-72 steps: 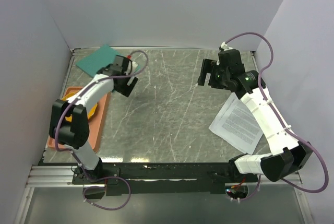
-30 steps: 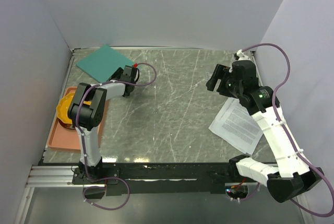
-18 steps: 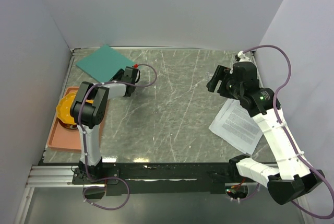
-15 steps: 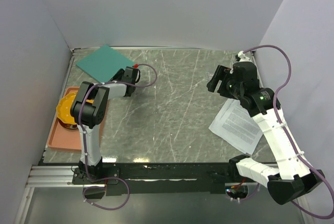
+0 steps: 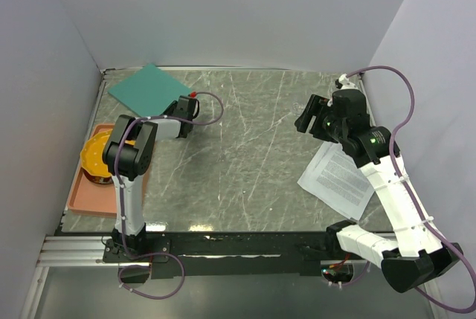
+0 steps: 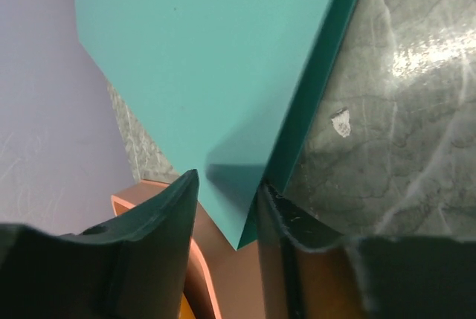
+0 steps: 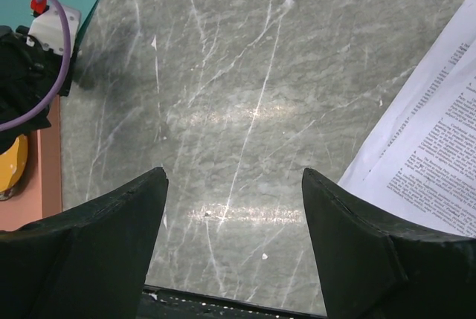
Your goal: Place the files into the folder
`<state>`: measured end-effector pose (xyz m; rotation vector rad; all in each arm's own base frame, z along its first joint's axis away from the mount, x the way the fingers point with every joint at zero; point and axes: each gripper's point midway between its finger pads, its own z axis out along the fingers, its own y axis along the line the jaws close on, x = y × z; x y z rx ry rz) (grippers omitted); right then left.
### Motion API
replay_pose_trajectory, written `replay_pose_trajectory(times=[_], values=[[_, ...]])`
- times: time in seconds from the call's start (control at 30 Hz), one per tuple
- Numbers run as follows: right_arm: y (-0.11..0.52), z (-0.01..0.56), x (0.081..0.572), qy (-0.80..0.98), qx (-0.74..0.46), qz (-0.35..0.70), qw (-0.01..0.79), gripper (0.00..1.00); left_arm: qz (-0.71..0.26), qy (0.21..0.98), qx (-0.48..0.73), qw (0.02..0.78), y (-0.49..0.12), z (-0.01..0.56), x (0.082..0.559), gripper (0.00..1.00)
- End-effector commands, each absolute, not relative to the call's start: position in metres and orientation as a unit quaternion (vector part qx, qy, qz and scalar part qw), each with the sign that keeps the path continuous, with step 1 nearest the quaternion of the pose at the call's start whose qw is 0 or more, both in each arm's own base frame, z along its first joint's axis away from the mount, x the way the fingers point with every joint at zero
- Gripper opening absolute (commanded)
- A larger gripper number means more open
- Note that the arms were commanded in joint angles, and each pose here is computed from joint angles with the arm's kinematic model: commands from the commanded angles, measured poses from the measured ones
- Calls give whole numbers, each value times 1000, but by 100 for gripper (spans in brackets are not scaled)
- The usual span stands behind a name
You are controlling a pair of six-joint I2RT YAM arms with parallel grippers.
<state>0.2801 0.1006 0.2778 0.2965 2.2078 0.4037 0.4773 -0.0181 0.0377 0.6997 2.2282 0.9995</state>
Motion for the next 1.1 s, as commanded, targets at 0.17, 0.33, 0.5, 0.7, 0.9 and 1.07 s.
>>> replay_pose_trajectory(times=[0.17,0.33,0.5,0.7,0.9,1.07], values=[[101,291,282,869,122,178,446,73,372,839,229,324,-25,62,501,1],[105,291,286,868,118,182,446,72,321,846,219,366,-56,107,509,1],[108,293,293,866,112,187,450,71,238,860,247,379,-103,139,487,1],[112,293,299,865,99,194,452,70,157,857,286,399,-153,177,444,1],[117,289,307,864,93,205,451,70,64,862,272,422,-175,226,396,1],[130,279,309,864,88,236,436,73,34,875,247,416,-162,241,355,1]])
